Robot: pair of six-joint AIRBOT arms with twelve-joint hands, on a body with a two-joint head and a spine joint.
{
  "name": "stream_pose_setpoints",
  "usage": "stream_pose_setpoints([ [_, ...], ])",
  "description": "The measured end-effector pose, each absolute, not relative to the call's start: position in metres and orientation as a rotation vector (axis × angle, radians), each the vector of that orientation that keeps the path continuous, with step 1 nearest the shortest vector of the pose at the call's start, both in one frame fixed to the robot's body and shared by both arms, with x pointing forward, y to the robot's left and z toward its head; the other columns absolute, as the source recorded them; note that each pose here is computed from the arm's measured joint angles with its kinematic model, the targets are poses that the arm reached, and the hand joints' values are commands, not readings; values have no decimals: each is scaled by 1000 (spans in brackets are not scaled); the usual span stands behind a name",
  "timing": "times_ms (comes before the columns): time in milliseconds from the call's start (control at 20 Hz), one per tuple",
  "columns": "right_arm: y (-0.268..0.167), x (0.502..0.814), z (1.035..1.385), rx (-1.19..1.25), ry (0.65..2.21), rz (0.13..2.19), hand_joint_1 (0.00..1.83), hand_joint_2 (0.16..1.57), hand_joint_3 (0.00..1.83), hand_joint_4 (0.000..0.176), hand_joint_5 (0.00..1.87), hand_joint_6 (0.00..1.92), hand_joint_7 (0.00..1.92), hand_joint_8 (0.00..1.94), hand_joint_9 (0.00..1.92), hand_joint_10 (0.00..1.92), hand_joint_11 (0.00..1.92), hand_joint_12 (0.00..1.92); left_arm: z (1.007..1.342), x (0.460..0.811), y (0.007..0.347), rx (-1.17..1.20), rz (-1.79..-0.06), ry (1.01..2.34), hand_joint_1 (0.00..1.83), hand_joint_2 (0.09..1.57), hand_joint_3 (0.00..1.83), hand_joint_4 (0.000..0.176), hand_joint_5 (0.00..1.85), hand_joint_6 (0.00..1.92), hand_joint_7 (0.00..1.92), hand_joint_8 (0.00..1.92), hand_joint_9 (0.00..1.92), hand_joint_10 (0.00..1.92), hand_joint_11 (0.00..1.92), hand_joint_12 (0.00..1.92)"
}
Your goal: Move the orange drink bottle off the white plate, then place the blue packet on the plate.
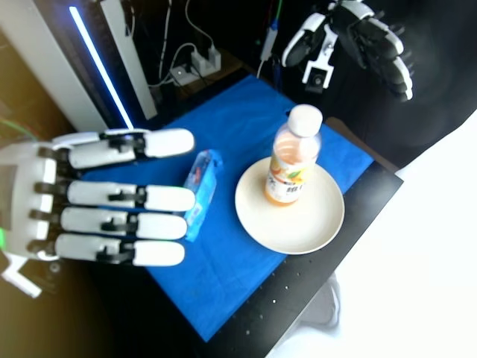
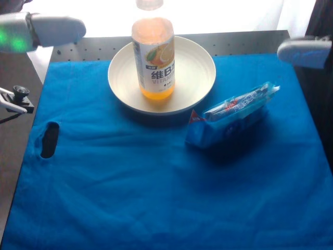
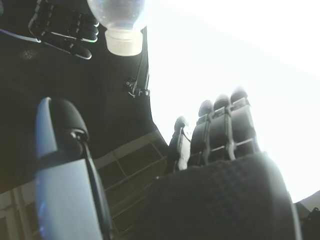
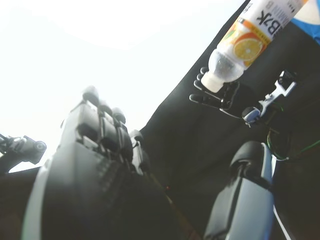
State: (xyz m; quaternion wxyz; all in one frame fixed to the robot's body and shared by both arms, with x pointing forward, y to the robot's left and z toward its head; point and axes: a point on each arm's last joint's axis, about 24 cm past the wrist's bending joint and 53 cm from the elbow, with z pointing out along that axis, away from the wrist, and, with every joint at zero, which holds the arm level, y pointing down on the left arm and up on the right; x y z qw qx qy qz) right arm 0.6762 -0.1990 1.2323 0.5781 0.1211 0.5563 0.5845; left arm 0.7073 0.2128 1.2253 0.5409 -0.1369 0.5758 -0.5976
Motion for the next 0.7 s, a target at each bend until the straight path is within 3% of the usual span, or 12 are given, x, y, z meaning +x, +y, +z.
stream_pose_setpoints([
  [150,-198,676,1232,284,1302,1370,658,780,3,59,225,0,92,0,47,1,0,273,1223,709,213,-328,-1415,1377,480,738,0,132,0,0,0,0,0,0,0,0],
  [200,-198,676,1232,286,1299,1372,670,787,2,56,224,0,84,2,52,1,0,309,1221,711,211,-329,-1412,1381,466,709,0,119,0,0,0,0,0,0,0,0],
  [300,-197,675,1232,283,1296,1376,675,824,7,45,232,1,104,4,66,4,0,358,1219,717,203,-330,-1426,1393,487,809,22,130,0,0,0,0,0,0,0,0],
  [400,-196,675,1232,282,1296,1378,676,839,5,29,308,17,176,13,98,10,0,444,1219,723,194,-331,-1451,1407,552,834,26,111,0,0,0,0,0,0,0,0],
  [450,-196,675,1232,283,1296,1377,655,883,11,14,323,11,205,9,108,8,0,496,1217,727,187,-330,-1462,1419,585,828,19,113,0,0,0,0,0,0,0,0],
  [500,-196,675,1232,283,1296,1378,646,917,11,14,293,2,214,5,115,6,0,537,1215,730,182,-331,-1467,1429,606,808,8,112,0,0,0,0,0,0,0,0],
  [550,-196,675,1232,283,1296,1379,632,936,15,33,254,0,220,5,122,8,0,545,1211,732,177,-327,-1467,1445,630,798,3,108,0,0,0,0,0,0,0,0],
  [600,-195,675,1231,287,1296,1382,548,957,10,62,136,0,230,4,144,10,0,592,1207,735,171,-332,-1476,1458,676,781,0,116,0,0,0,0,0,0,0,0],
  [650,-192,675,1229,286,1300,1386,534,977,8,90,69,2,240,4,169,13,0,667,1201,738,165,-345,-1484,1475,704,755,0,102,0,0,0,0,0,0,0,0],
  [700,-190,674,1228,279,1302,1391,517,984,4,93,38,0,251,3,185,12,0,702,1197,739,160,-337,-1480,1490,723,750,0,106,0,0,0,0,0,0,0,0],
])
